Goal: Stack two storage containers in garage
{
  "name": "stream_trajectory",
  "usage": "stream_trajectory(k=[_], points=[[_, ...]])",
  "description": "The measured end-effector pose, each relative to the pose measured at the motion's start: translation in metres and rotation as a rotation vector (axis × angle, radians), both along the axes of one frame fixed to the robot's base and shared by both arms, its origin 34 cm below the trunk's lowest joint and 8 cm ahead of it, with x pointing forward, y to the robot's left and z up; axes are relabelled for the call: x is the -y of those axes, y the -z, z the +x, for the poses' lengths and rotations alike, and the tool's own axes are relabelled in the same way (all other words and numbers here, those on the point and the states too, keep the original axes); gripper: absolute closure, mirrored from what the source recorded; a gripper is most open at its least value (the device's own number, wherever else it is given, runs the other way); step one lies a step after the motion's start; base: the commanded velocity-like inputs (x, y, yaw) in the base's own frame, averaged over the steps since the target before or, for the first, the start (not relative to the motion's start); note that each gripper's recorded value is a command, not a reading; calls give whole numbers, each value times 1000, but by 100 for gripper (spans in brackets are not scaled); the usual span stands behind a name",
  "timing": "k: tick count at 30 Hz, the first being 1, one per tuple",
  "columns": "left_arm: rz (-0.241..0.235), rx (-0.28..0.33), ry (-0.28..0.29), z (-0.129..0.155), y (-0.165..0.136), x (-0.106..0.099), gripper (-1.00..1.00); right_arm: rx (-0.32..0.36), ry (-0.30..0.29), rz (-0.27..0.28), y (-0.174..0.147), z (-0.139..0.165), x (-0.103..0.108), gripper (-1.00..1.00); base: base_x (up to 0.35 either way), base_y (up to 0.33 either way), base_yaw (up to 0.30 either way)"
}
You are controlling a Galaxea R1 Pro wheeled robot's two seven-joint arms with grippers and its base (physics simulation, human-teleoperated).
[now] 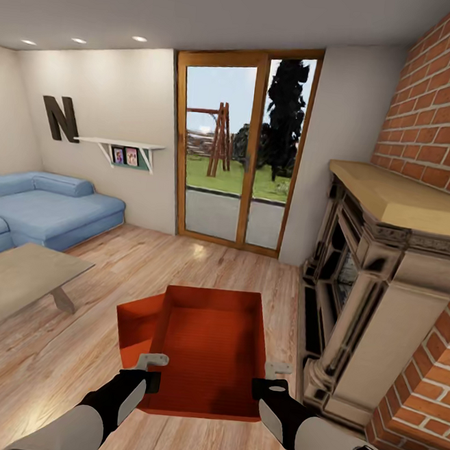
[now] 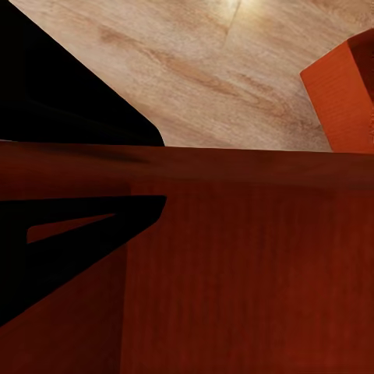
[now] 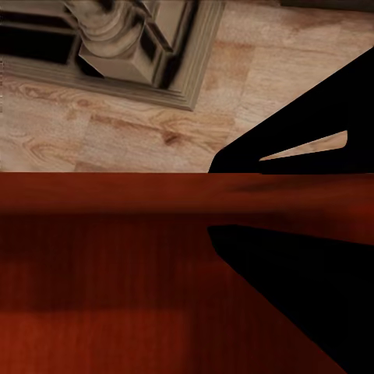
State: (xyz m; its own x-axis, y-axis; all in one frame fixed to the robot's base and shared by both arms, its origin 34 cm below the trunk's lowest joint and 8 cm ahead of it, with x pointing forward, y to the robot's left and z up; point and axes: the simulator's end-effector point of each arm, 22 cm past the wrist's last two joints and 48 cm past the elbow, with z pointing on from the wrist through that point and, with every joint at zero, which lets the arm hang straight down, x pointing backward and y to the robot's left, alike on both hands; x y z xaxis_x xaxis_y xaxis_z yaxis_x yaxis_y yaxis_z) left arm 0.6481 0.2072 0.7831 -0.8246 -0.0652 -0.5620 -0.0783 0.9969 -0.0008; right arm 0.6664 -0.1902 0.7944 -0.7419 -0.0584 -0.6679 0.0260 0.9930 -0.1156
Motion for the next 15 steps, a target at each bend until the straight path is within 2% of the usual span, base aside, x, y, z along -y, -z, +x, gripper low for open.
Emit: stream_trajectory(k=[15], points=[[1,23,1,4,-12,0,100,23,0,0,-13,4,0,100,0,0,0]])
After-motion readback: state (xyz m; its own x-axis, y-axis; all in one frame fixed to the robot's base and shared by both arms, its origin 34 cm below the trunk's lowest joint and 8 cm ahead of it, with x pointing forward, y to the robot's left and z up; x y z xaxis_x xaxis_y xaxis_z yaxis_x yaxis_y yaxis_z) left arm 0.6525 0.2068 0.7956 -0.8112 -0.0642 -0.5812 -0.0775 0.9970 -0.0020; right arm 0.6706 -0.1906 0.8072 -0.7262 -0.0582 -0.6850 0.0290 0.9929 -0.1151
